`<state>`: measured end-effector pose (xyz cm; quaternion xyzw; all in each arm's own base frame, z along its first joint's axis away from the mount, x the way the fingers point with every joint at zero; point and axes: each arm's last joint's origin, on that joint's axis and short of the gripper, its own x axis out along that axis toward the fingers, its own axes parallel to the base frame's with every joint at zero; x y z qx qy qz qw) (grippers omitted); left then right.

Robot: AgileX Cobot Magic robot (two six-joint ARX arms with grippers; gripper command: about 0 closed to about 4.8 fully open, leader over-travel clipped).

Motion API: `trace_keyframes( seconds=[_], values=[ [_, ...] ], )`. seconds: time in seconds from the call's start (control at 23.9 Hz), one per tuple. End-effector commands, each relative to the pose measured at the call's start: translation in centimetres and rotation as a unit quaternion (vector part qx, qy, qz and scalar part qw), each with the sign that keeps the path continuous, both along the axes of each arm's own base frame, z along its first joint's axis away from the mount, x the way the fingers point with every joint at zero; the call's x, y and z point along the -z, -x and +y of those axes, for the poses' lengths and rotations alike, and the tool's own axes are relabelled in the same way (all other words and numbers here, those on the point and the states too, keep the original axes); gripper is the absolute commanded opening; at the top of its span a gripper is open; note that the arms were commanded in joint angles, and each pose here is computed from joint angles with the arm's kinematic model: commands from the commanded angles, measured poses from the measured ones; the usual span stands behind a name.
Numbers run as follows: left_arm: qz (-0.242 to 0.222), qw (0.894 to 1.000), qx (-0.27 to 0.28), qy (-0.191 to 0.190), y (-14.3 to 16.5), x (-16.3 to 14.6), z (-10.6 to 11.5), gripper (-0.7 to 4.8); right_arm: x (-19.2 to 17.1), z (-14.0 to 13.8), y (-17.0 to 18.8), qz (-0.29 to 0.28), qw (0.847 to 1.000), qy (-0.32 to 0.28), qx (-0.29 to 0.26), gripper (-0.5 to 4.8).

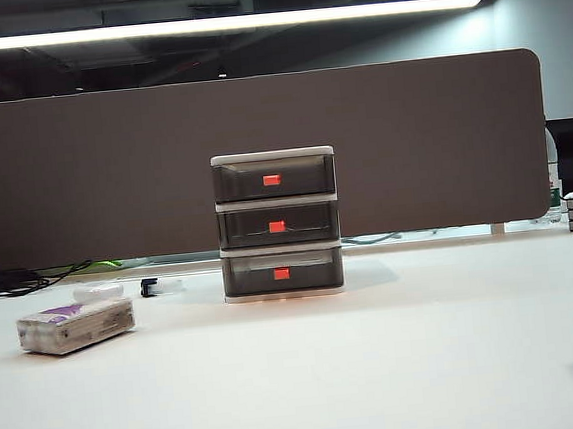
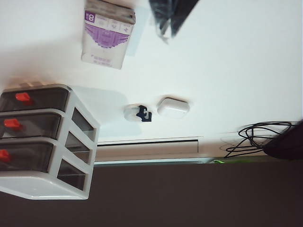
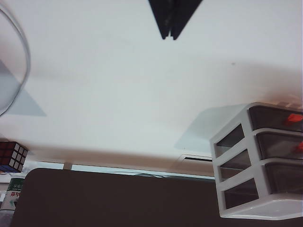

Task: Open the second layer of the drawer on the table, pick up a pack of napkins on the table and put it in, and finally close the drawer.

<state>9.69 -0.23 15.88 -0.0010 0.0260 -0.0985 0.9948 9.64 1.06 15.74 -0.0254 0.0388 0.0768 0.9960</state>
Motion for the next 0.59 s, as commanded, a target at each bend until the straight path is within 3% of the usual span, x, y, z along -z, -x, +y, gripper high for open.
trace_keyframes(
  seconds=[0.04,0.42,0.59],
  values=[
    [-0.006,1.000,0.001,0.001,0.03,-0.27,0.01,-0.05,0.04,0.01,-0.03,-0.006,1.000,0.001,-0.001,-0.05],
    [-0.006,1.000,0.002,0.004,0.03,-0.28,0.00,-0.05,0.04,0.01,-0.03,-0.006,1.000,0.001,-0.001,-0.05],
    [0.007,0.994,0.075,0.077,0.15,-0.41,-0.43,-0.02,0.03,0.12,-0.01,-0.005,1.000,-0.006,-0.020,-0.05]
  ],
)
